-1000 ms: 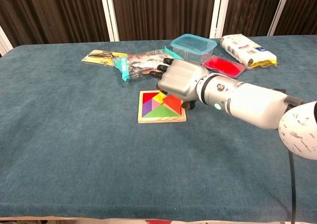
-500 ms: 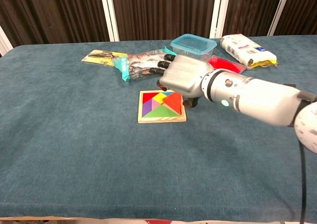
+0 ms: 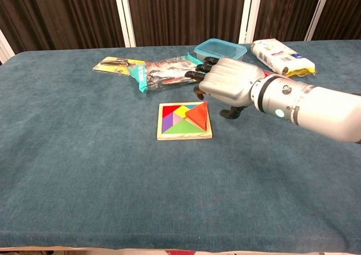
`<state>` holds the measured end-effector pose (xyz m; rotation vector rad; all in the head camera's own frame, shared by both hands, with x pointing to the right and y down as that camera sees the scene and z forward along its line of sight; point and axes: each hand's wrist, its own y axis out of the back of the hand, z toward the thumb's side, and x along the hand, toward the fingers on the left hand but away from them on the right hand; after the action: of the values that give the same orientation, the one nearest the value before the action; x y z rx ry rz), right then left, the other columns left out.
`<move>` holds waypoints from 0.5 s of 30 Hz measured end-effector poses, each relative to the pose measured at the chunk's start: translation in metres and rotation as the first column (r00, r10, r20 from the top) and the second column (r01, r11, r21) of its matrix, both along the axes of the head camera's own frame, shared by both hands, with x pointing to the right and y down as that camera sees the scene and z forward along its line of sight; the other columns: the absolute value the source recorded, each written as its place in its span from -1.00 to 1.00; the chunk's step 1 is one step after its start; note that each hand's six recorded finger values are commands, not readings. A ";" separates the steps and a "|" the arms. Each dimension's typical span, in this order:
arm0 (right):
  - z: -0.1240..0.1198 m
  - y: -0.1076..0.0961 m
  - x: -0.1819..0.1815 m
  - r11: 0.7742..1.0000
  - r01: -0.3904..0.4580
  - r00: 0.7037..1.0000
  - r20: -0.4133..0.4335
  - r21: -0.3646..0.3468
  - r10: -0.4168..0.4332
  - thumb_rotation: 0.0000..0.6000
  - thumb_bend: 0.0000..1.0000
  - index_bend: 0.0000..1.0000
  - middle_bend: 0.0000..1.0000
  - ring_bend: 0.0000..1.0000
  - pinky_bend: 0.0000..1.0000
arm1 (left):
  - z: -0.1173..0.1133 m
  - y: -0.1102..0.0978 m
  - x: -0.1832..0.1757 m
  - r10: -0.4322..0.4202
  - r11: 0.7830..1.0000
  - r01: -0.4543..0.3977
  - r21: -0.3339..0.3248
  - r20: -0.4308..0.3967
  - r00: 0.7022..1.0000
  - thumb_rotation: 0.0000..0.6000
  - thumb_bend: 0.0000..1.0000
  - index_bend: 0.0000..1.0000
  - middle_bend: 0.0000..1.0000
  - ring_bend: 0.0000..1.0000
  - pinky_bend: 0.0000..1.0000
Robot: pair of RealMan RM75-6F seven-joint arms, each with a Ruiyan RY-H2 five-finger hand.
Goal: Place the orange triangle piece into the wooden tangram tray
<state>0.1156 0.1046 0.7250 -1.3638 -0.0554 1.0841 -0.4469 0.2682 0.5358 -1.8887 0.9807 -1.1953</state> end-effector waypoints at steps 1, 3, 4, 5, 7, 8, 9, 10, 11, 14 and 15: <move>0.000 0.000 0.001 1.000 -0.001 1.000 0.000 0.000 0.001 1.00 0.01 -0.18 -1.00 -1.00 -1.00 | 0.000 0.000 0.000 0.000 1.000 0.000 0.001 0.000 1.000 1.00 -0.09 -1.00 -0.95 -0.90 -0.77; 0.000 0.000 0.007 1.000 -0.011 1.000 0.003 -0.006 0.011 1.00 0.02 -0.21 -1.00 -1.00 -1.00 | 0.001 0.000 0.001 0.002 1.000 -0.002 -0.004 0.001 1.000 1.00 -0.09 -1.00 -0.95 -0.90 -0.77; 0.001 0.000 0.011 1.000 -0.019 1.000 0.005 -0.012 0.019 1.00 0.03 -0.22 -1.00 -1.00 -1.00 | 0.001 0.000 0.001 0.003 1.000 -0.003 -0.005 0.002 1.000 1.00 -0.09 -1.00 -0.95 -0.90 -0.77; 0.003 0.000 0.016 0.999 -0.032 0.999 0.004 -0.022 0.032 1.00 0.03 -0.23 -1.00 -1.00 -1.00 | 0.001 0.000 0.002 0.004 1.000 -0.004 -0.004 0.002 1.000 1.00 -0.09 -1.00 -0.95 -0.90 -0.77; 0.008 -0.001 0.023 0.998 -0.049 0.999 -0.002 -0.035 0.049 1.00 0.03 -0.23 -1.00 -1.00 -1.00 | 0.002 0.000 0.002 0.005 1.000 -0.005 -0.006 0.004 1.000 1.00 -0.09 -1.00 -0.95 -0.90 -0.77; 0.011 -0.003 0.026 0.997 -0.059 0.998 -0.006 -0.041 0.058 1.00 0.03 -0.23 -1.00 -1.00 -1.00 | 0.002 0.000 0.002 0.004 1.000 -0.004 -0.006 0.005 1.000 1.00 -0.09 -1.00 -0.95 -0.90 -0.77; 0.013 -0.003 0.028 0.997 -0.065 0.998 -0.010 -0.046 0.064 1.00 0.03 -0.23 -1.00 -1.00 -1.00 | 0.002 0.000 0.002 0.004 1.000 -0.004 -0.007 0.006 1.000 1.00 -0.09 -1.00 -0.95 -0.90 -0.77; 0.015 -0.004 0.030 0.996 -0.069 0.998 -0.013 -0.051 0.069 1.00 0.03 -0.23 -1.00 -1.00 -1.00 | 0.003 0.000 0.002 0.003 1.000 -0.003 -0.007 0.006 1.000 1.00 -0.09 -1.00 -0.95 -0.90 -0.77; 0.018 -0.004 0.031 0.996 -0.073 0.997 -0.017 -0.055 0.072 1.00 0.03 -0.23 -1.00 -1.00 -1.00 | 0.003 0.000 0.002 0.002 1.000 -0.002 -0.008 0.007 1.000 1.00 -0.09 -1.00 -0.95 -0.90 -0.77; 0.023 -0.004 0.030 0.995 -0.079 0.997 -0.021 -0.064 0.078 1.00 0.03 -0.23 -1.00 -1.00 -1.00 | 0.003 -0.001 0.001 0.002 1.000 -0.002 -0.010 0.007 1.000 1.00 -0.09 -1.00 -0.95 -0.90 -0.77; 0.024 -0.005 0.029 0.995 -0.081 0.997 -0.020 -0.066 0.080 1.00 0.03 -0.23 -1.00 -1.00 -1.00 | 0.003 -0.001 0.001 0.002 1.000 -0.002 -0.009 0.006 1.000 1.00 -0.09 -1.00 -0.95 -0.90 -0.77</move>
<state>0.1449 0.1000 0.7486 -1.4218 -0.0626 1.1737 -0.4455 0.2674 0.5385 -1.8918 0.9717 -1.2059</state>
